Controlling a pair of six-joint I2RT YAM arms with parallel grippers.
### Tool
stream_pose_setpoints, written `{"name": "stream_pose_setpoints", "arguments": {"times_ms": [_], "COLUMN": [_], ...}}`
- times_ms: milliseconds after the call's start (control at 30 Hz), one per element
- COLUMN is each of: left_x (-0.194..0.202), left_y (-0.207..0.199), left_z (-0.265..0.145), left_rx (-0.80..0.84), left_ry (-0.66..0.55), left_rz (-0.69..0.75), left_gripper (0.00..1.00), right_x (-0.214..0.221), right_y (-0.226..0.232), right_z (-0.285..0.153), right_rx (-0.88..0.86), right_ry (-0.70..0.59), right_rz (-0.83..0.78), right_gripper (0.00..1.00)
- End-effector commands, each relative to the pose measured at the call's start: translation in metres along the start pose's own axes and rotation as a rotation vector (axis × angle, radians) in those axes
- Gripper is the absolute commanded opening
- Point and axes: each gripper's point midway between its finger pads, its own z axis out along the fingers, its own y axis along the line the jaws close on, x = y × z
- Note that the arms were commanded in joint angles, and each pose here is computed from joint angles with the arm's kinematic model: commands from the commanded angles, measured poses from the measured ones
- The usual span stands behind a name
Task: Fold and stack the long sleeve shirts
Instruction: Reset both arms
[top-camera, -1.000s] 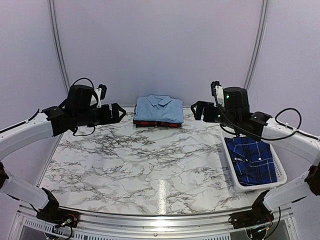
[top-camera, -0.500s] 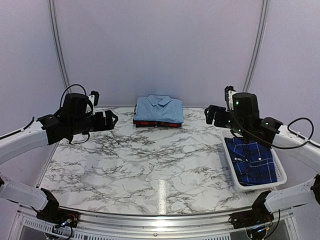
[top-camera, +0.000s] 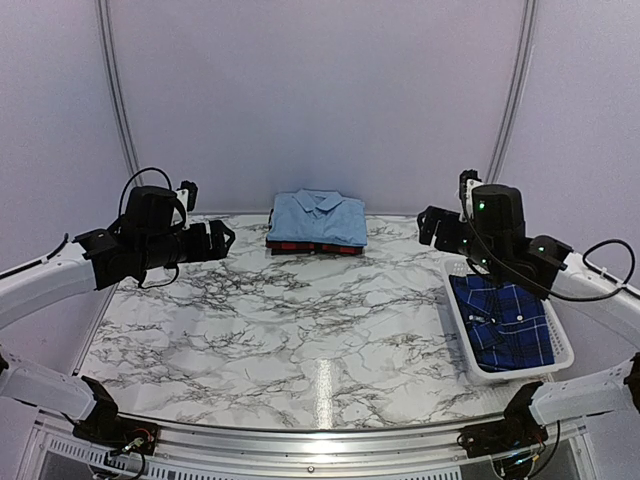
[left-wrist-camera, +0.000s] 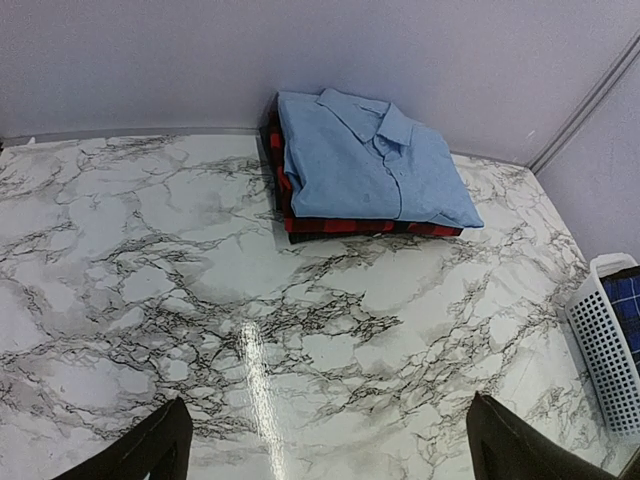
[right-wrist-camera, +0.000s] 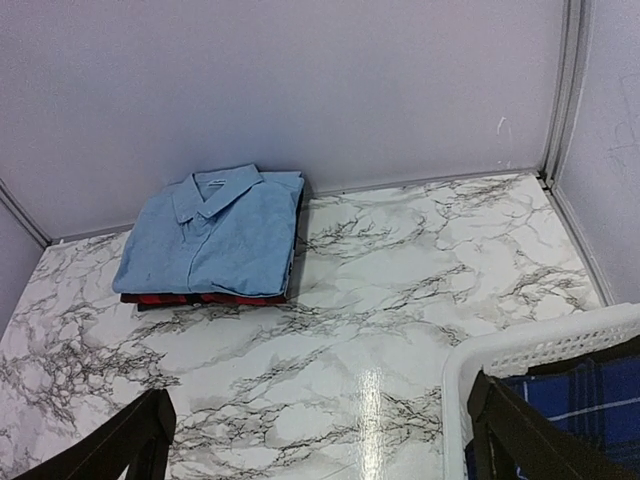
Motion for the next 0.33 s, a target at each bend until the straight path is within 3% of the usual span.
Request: {"name": "stream_pose_setpoints", "arguments": {"times_ms": [0,300], "left_x": [-0.0136,-0.0158], "left_y": [-0.0047,-0.0048], "left_z": [-0.0085,-0.0090], "left_rx": [0.019,0.017], "left_ry": [-0.050,-0.056], "left_rz": [0.005,0.011], "left_gripper": [0.99,0.99], "right_x": [-0.0012,-0.0021], "right_y": [-0.0032,-0.0032], "right_z": [-0.0041,-0.0050], "right_rx": [0.013,0.011], "right_ry": [-0.009,-0.012], "right_rz": [-0.010,-0.015], "right_gripper": [0.98,0.99]}}
